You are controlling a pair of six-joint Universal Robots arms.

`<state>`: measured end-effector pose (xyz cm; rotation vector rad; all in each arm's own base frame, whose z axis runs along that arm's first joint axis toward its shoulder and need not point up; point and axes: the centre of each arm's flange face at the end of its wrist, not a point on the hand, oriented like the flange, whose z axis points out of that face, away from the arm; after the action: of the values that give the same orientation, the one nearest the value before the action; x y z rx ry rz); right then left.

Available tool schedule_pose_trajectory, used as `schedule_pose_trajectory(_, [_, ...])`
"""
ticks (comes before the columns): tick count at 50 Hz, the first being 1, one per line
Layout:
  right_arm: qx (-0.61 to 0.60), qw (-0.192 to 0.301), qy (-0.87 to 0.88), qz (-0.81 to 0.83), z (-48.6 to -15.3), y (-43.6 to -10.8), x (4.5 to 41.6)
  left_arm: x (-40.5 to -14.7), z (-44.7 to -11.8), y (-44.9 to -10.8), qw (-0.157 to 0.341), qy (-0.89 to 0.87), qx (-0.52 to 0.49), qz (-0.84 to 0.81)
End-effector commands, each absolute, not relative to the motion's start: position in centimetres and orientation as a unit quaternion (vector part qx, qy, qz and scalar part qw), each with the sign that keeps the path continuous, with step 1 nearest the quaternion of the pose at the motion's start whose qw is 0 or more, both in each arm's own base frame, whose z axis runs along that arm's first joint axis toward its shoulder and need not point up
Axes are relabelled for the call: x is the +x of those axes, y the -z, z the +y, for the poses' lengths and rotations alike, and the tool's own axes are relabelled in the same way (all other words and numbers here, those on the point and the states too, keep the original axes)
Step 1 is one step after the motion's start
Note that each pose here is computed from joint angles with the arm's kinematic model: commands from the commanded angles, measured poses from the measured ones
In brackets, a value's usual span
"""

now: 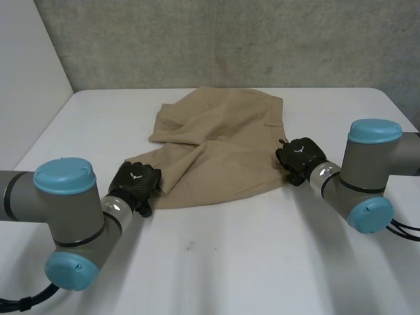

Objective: Fold the shorts.

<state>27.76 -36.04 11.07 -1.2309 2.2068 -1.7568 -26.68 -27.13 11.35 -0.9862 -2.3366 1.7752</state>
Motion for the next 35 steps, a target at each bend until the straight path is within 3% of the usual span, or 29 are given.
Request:
schedule_pose_trajectory(1, [-0.403, 0.021, 0.576, 0.711, -36.2, -11.9, 27.5, -26.7, -27.5, -11.5, 0.022, -0.579, -0.315, -0.752])
schedule_pose_trajectory(18, [-0.398, 0.026, 0.586, 0.705, -32.8, -16.2, 26.6, -27.6, -29.0, -16.2, 0.039, -0.637, -0.286, -0.715])
schedule_pose_trajectory(35, [-0.392, 0.025, 0.542, 0.743, -30.5, -17.0, 24.2, -29.3, -30.4, -15.3, 0.050, -0.643, -0.295, -0.706])
